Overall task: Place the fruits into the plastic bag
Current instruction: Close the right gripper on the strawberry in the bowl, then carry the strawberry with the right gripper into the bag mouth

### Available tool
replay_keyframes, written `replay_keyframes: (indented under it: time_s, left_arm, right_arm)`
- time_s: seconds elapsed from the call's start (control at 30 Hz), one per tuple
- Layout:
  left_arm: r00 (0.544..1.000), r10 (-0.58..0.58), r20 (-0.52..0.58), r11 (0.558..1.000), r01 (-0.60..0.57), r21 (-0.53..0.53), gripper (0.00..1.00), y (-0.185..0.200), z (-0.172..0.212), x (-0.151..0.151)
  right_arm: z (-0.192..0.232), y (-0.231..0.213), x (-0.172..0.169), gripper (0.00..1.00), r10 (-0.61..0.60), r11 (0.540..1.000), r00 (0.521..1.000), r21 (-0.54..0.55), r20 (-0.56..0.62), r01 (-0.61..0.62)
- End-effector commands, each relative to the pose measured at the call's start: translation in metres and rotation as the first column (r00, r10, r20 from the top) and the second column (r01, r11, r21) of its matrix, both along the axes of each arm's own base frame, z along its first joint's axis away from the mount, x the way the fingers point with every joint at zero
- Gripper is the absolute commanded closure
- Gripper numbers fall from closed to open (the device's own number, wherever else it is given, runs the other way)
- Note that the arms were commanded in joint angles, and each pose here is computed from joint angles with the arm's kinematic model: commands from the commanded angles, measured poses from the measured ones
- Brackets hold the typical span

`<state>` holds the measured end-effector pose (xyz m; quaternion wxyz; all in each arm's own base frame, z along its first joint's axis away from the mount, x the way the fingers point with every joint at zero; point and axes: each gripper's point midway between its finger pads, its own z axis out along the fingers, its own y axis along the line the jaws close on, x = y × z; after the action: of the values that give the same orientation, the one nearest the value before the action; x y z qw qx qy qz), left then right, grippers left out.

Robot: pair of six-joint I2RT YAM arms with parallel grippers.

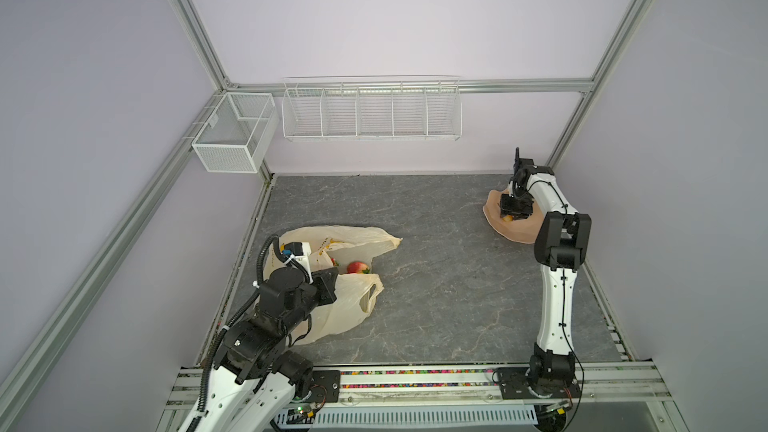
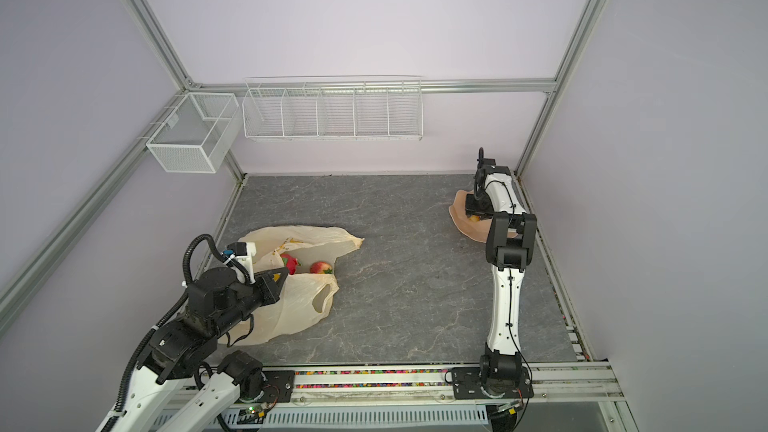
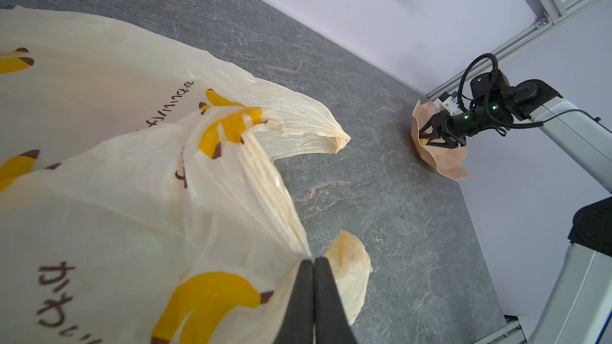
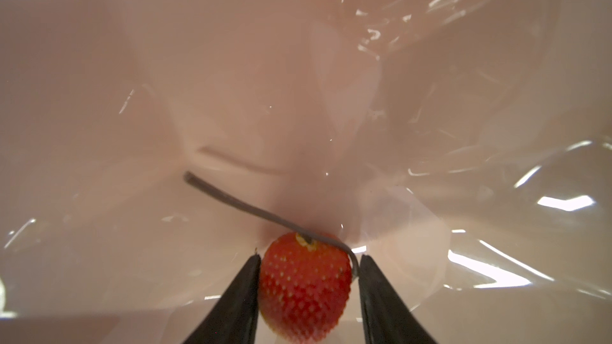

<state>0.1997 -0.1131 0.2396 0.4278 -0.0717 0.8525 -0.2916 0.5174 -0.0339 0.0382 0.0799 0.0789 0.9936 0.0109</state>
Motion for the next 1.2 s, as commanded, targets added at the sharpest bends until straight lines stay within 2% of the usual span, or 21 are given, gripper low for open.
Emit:
replay_keyframes:
  time_s: [0.0,0.2,0.5,0.73,0.83,0.93,1.07,1.17]
  left_arm:
    - [1.000,0.018,0.002,1.000,-0.018,-0.005,1.00,0.004,0.003,-0.002]
    - [1.000,0.021,0.005,1.000,-0.021,-0.009,1.00,0.005,0.003,-0.003]
    - [1.000,0.014,0.017,1.000,-0.014,-0.008,1.00,0.005,0.005,-0.003]
    - [1.000,-0.010,0.026,1.000,0.010,-0.008,1.00,0.000,0.006,-0.002]
    - [0.999,-0.022,0.034,1.000,0.023,-0.007,1.00,-0.002,0.008,-0.002]
    - [0.999,-0.026,0.039,1.000,0.027,-0.007,1.00,-0.003,0.010,-0.001]
    - [0.998,-0.043,0.041,0.999,0.044,-0.013,1.00,-0.006,0.010,-0.001]
    - [0.998,-0.047,0.044,0.999,0.047,-0.014,1.00,-0.007,0.010,0.000]
  right_arm:
    - [-0.006,0.001,-0.009,0.56,0.017,1.000,0.999,0.025,-0.042,-0.016]
    - [0.016,0.002,-0.008,0.65,0.009,1.000,1.000,0.029,-0.003,-0.009]
    - [0.059,0.008,-0.024,0.70,-0.018,0.998,0.998,0.053,0.066,0.015]
    - [0.093,0.041,-0.054,0.73,-0.023,0.986,0.992,0.165,0.124,0.002]
    - [0.111,0.081,-0.074,0.73,0.018,0.961,0.987,0.270,0.162,-0.062]
    - [0.124,0.136,-0.099,0.72,0.086,0.914,0.977,0.373,0.197,-0.156]
    - [0.126,0.230,-0.144,0.72,0.186,0.797,0.963,0.543,0.196,-0.265]
    - [0.126,0.286,-0.172,0.72,0.255,0.725,0.944,0.604,0.208,-0.330]
